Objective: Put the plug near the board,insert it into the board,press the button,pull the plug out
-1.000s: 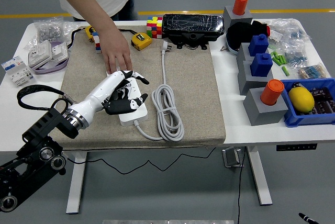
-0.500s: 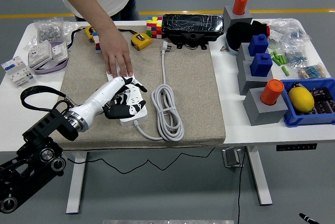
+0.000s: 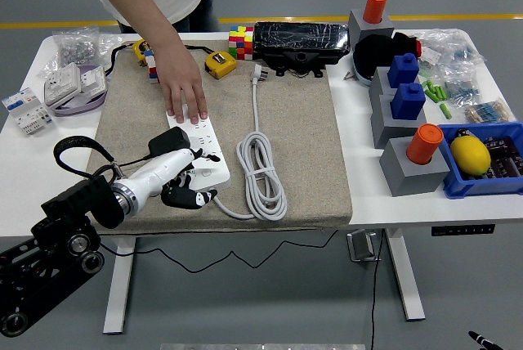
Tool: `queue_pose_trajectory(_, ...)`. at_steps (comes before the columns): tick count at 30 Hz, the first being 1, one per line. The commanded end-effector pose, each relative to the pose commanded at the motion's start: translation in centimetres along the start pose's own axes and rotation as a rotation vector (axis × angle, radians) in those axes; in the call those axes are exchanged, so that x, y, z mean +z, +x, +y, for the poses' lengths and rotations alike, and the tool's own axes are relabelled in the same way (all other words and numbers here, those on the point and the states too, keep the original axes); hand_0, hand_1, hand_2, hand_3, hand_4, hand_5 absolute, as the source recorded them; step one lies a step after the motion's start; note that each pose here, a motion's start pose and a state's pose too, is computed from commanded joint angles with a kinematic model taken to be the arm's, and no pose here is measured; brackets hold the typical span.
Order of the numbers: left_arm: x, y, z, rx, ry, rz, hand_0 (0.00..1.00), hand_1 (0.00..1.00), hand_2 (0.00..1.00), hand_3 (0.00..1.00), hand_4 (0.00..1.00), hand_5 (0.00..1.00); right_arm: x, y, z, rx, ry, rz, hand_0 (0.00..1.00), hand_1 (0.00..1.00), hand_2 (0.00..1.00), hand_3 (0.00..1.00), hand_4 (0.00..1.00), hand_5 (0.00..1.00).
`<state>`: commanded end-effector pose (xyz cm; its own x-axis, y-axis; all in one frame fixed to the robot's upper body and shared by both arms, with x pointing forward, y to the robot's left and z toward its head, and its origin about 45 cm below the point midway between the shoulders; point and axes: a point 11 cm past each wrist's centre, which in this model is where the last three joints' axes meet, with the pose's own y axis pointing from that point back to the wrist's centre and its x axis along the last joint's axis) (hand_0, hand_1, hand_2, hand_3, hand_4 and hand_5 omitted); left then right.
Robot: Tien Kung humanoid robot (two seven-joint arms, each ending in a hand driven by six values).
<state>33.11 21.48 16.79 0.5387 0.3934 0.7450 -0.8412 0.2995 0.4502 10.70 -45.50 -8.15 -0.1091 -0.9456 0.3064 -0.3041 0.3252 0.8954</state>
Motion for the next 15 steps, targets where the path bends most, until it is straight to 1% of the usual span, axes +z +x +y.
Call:
queue_pose_trajectory(6,-0.8,-0.4,-0.1,-0.026,0.041,-0.012,0.084,0.060,0.116,0.866,0.683,0.258,0.1,0.1,0.0,0.001,0.000,0.000,0.658,0.664,0.662,0.582,0.998,0.557)
queue_pose_trajectory(8,-0.9,-0.6,0.0,-0.036,0.047,-0.013,0.084,0.060,0.115,0.850,0.683,0.255,0.1,0.0,0.0,0.000,-0.001,-0.002,0.659,0.664,0.662,0.582,0.998,0.556)
queue_pose_trajectory(15,-1.3,-0.7,0.0,-0.043,0.059,-0.013,0.078,0.059,0.112,0.842,0.685,0.255,0.2,0.0,0.0,0.001,-0.003,-0.006,0.658,0.664,0.662,0.582,0.998,0.557)
